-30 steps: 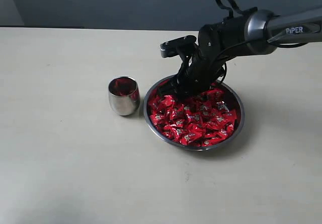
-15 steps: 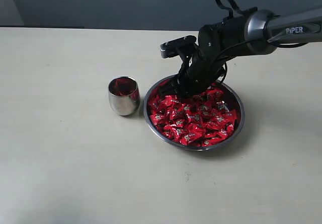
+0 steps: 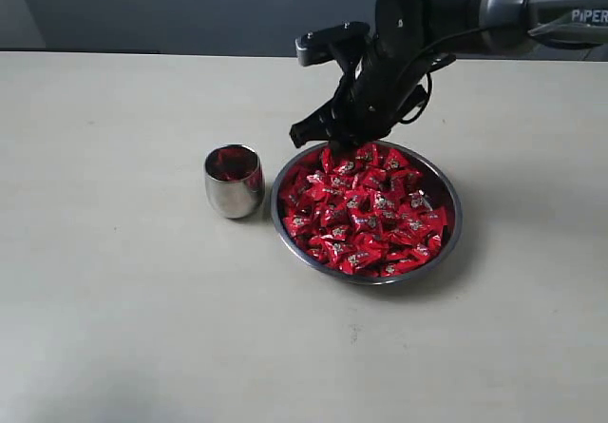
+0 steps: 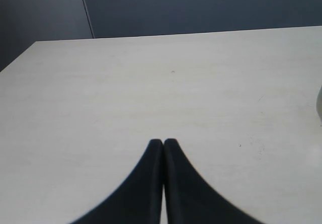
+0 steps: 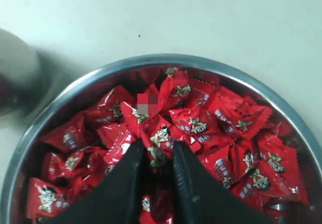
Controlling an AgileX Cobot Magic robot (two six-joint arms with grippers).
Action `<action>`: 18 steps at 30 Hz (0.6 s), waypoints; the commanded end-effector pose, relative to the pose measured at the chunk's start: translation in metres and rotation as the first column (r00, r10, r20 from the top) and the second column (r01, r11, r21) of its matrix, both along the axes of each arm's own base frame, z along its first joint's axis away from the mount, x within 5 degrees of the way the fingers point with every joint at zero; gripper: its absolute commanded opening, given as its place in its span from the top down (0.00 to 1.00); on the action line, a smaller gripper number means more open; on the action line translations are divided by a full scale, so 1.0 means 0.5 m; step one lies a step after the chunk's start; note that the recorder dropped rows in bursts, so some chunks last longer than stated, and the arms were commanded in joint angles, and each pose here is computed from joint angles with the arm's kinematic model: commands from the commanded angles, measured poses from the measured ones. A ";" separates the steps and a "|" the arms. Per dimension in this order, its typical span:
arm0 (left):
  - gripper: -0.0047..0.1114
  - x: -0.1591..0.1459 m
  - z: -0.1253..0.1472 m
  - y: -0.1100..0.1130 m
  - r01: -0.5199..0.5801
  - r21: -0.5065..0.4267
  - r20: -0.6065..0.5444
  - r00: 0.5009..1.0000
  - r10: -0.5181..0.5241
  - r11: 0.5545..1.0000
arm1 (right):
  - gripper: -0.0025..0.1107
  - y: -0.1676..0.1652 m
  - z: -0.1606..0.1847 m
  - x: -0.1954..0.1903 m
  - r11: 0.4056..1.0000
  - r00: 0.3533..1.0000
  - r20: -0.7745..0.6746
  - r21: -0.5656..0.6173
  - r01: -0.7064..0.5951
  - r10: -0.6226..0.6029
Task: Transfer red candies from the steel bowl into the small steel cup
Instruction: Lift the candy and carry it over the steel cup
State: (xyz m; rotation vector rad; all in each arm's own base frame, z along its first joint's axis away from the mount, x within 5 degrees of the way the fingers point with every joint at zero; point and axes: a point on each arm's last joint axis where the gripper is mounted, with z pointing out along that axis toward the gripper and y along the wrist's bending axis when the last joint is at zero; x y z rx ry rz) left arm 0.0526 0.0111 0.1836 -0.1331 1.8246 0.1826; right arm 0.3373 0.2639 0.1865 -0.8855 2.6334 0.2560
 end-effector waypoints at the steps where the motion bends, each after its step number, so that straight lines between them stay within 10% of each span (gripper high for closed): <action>1: 0.96 0.000 -0.001 -0.001 0.006 0.002 0.008 1.000 -0.006 1.000 | 0.99 0.017 0.056 -0.006 0.999 0.999 0.035 0.047 -0.017 0.015; 18: 0.96 0.000 -0.001 -0.001 0.006 0.002 0.008 1.000 -0.006 1.000 | 0.99 0.177 0.094 -0.070 0.959 0.967 0.140 0.162 -0.233 0.211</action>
